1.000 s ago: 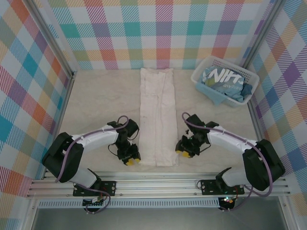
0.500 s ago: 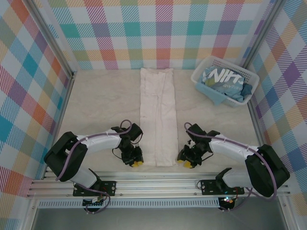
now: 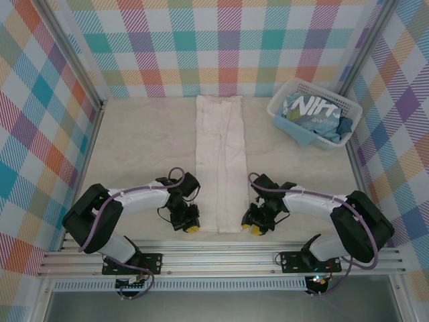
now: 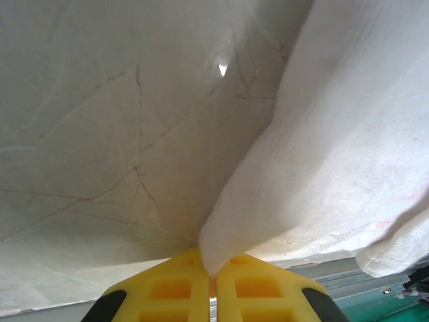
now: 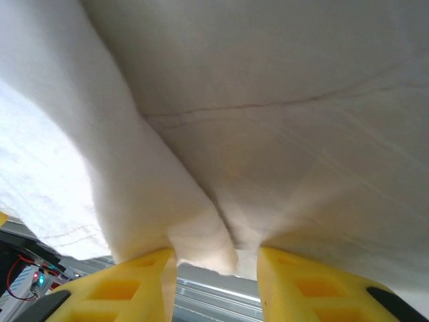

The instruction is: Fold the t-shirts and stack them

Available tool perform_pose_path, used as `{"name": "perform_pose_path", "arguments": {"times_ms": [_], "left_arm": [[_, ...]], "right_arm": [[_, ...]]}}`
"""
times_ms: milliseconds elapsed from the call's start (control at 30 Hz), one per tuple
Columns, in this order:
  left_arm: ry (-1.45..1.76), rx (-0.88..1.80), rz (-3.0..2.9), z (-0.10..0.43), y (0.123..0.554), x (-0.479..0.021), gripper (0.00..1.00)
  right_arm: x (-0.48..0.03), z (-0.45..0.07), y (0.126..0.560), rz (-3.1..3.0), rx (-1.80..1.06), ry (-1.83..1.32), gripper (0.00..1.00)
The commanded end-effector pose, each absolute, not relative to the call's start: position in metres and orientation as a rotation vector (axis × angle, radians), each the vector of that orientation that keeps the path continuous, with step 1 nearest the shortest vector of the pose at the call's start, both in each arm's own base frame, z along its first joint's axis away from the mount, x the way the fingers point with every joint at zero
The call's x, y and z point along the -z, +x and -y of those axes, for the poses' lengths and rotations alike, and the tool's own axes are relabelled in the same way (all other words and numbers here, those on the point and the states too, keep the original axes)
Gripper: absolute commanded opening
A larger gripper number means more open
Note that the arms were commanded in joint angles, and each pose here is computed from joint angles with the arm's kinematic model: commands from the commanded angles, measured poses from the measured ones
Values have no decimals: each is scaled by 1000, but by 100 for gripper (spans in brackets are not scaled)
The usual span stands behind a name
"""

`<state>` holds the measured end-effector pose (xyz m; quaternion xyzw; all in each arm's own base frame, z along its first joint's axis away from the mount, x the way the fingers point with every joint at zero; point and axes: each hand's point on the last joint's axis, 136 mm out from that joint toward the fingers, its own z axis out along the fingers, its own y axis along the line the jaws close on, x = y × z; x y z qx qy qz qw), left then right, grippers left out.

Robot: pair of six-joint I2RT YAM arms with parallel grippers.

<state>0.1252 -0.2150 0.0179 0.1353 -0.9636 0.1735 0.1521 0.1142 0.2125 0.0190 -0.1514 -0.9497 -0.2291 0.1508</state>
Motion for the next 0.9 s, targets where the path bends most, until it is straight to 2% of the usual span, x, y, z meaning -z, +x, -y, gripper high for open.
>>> {"name": "perform_pose_path", "arguments": {"times_ms": [0,233,367,433,700,867], "left_arm": [[374,-475,2771,214,122,-13,7],[360,-475,2777,215,123,-14,3],[347,-460,2791,212,124,-17,0],[330,-451,2792,210,121,-20,0],[221,-526,2732,206,95,-38,0],[244,-645,2842,209,114,-78,0]], "right_arm": [[-23,-225,124,2736,686,-440,35],[-9,-218,124,2760,603,-477,23],[-11,-215,127,2787,586,-490,5],[-15,-212,124,2796,571,-475,0],[-39,-216,90,2700,566,-290,0],[-68,-215,100,2752,624,-312,0]]}}
